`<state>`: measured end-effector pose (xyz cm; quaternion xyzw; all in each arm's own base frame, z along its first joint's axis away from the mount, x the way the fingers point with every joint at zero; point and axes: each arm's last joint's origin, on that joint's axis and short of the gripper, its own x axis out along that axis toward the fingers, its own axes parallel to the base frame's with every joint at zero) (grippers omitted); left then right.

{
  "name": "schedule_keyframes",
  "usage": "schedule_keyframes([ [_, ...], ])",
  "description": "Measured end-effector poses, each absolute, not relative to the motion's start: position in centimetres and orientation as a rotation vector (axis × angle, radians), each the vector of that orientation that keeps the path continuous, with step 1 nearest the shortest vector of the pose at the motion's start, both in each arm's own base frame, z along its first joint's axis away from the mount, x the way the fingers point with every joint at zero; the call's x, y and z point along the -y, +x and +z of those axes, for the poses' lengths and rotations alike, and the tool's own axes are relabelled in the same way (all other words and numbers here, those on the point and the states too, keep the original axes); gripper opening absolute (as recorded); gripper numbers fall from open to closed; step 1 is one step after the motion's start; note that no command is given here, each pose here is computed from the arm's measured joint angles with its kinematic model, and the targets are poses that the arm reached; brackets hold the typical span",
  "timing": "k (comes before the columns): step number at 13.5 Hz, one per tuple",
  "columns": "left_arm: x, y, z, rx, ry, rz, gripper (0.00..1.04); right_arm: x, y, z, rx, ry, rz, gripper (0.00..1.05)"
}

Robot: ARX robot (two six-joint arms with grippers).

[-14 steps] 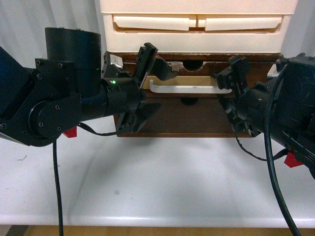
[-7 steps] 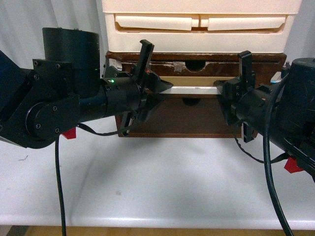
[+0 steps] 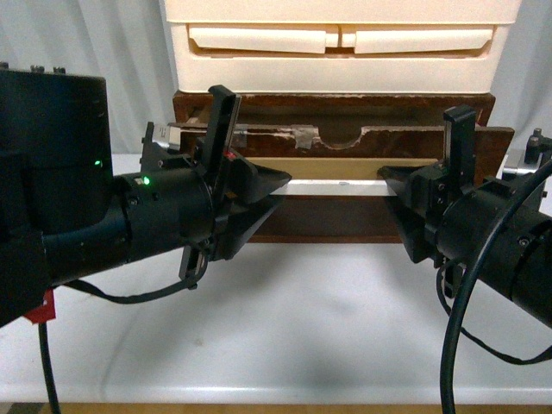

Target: Open drawer

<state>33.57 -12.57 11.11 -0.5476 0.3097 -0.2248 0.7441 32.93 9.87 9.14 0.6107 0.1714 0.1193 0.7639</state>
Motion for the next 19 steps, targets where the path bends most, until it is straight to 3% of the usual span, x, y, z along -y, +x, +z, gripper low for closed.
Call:
schedule_keyframes([
  [7, 11.0, 28.2, 10.8, -0.705, -1.173, -0.485, 0.15, -10.2, 27.3, 8.6, -0.472, 1.319, 0.24, 0.16],
  [8, 10.6, 27.1, 10.5, -0.724, -1.125, -0.504, 0.13, -10.1, 26.7, 8.2, -0.485, 1.314, 0.213, 0.16],
  [9, 9.7, 25.8, 10.0, -0.698, -1.088, -0.461, 0.01, -9.7, 26.5, 8.0, -0.476, 1.314, 0.19, 0.16],
  [12, 8.7, 24.5, 9.3, -0.695, -1.048, -0.417, 0.02, -9.4, 25.5, 7.6, -0.487, 1.308, 0.163, 0.16],
  [13, 8.5, 24.5, 9.5, -0.685, -1.049, -0.418, 0.08, -9.5, 25.3, 7.5, -0.487, 1.249, 0.172, 0.25],
  [18, 6.8, 23.6, 11.7, -0.674, -0.877, -0.297, 0.77, -8.7, 22.6, 8.5, -0.464, 1.037, 0.177, 0.96],
  [19, 5.8, 23.2, 13.1, -0.626, -0.769, -0.222, 0.9, -8.7, 22.6, 8.5, -0.463, 1.025, 0.179, 0.99],
])
